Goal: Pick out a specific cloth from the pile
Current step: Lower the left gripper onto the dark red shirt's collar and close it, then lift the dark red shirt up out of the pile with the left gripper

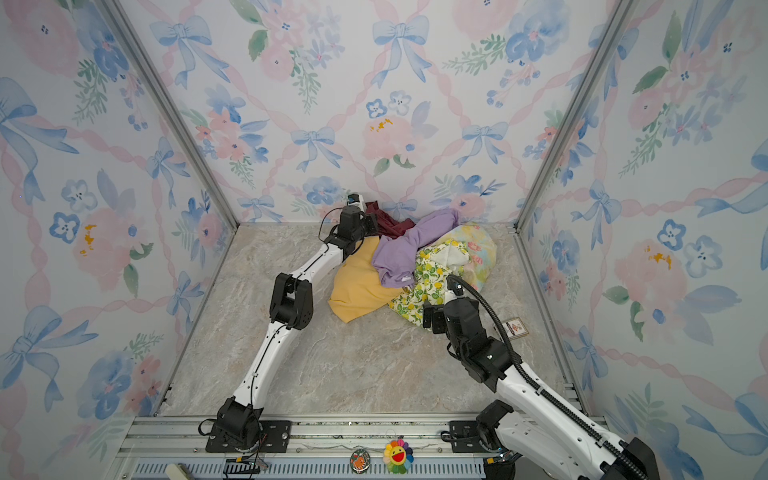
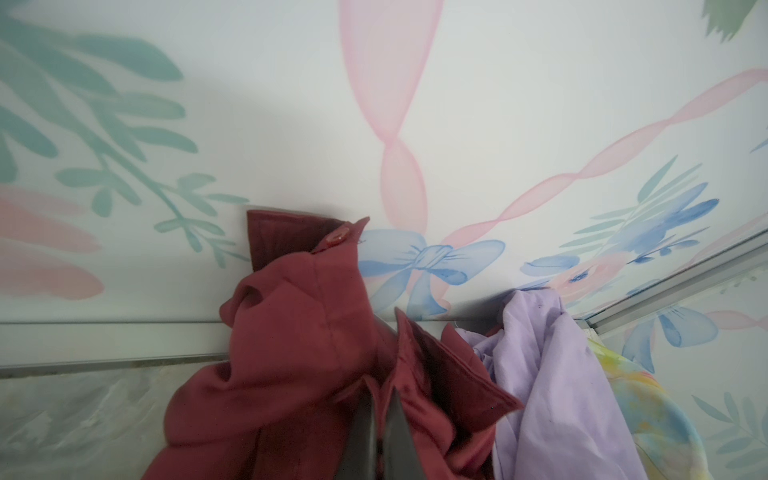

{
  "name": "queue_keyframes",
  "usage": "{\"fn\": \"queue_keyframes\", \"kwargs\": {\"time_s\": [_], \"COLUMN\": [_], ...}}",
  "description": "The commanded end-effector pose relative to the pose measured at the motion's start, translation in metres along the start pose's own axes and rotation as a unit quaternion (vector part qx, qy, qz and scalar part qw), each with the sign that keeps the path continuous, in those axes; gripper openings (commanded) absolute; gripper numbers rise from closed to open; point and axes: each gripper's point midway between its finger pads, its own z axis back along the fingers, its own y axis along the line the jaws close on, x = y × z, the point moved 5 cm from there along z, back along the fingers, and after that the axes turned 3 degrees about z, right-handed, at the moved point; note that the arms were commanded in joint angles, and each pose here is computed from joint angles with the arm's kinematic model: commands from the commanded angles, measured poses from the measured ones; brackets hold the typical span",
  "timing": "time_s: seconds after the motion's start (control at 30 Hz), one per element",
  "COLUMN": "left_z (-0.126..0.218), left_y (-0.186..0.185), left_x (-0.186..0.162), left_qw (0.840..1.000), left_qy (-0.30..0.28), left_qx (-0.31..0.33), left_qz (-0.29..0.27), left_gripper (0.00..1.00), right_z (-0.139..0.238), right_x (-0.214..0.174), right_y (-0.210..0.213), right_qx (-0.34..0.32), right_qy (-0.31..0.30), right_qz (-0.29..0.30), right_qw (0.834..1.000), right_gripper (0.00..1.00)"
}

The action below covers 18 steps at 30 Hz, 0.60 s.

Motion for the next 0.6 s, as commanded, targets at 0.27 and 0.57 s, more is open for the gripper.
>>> {"fn": "queue_keyframes", "kwargs": {"time_s": [0.27, 0.57], "left_z": [0.072, 0.137], "left_y": [-0.107, -0.166], "left_x": [0.132, 0.202], "left_qw": [0.986, 0.96], "left_qy": [-0.124, -0.203], "left_qx": [-0.113, -0.193], "left_qz": [-0.013, -0.015], "left_gripper": [0.0, 0.0], "right_z": [-0.004, -0.01], "right_x": [0.028, 0.045], "right_y": [0.001, 0.007], "right_qx": [-0.019, -0.012], "right_qy": [-0.042, -0.058], "right_qz": [-0.011, -0.021], "right_qw": [0.999, 0.998], "right_gripper": [0.98, 0.98]}}
